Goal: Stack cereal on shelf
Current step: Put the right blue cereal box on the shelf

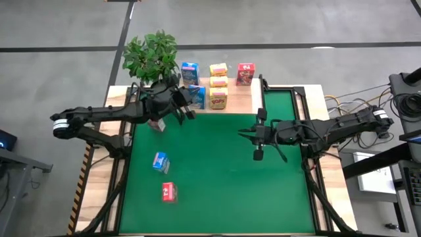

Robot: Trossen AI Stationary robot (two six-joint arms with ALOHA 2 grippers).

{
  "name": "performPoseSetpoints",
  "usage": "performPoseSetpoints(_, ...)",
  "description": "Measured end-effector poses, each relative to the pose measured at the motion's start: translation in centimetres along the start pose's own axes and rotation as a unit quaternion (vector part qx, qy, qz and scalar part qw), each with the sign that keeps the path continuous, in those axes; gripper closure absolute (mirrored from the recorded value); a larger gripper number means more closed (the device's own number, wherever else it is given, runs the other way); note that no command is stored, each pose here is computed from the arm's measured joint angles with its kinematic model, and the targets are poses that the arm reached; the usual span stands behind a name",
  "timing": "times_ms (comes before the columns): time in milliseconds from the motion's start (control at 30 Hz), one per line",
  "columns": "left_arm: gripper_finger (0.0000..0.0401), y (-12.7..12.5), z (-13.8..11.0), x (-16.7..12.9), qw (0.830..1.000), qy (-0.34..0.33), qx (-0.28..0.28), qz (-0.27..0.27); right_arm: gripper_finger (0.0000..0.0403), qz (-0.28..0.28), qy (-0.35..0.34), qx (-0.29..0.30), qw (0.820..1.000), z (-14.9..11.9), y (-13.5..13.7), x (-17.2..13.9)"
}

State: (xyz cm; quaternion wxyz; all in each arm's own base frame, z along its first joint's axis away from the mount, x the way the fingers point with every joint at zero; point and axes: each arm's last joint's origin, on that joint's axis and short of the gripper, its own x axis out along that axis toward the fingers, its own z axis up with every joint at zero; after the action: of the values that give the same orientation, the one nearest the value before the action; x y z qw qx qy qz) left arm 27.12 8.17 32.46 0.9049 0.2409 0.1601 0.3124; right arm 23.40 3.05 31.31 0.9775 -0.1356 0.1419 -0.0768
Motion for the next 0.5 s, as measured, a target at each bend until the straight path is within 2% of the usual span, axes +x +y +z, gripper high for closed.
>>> performPoseSetpoints(200, 0.0401, 0.1, -0.6, 0.6, 1.000, 0.017, -0.007, 0.001, 0.0369, -0.004, -0.019, 0.003, 1.000, -0.4, -0.1, -0.5)
performPoseSetpoints(500, 0.0401, -0.3, -1.4, 1.5, 0.999, 0.040, -0.019, 0.003, 0.0369, -0.002, -0.009, -0.001, 1.000, -0.7, 0.1, 0.0)
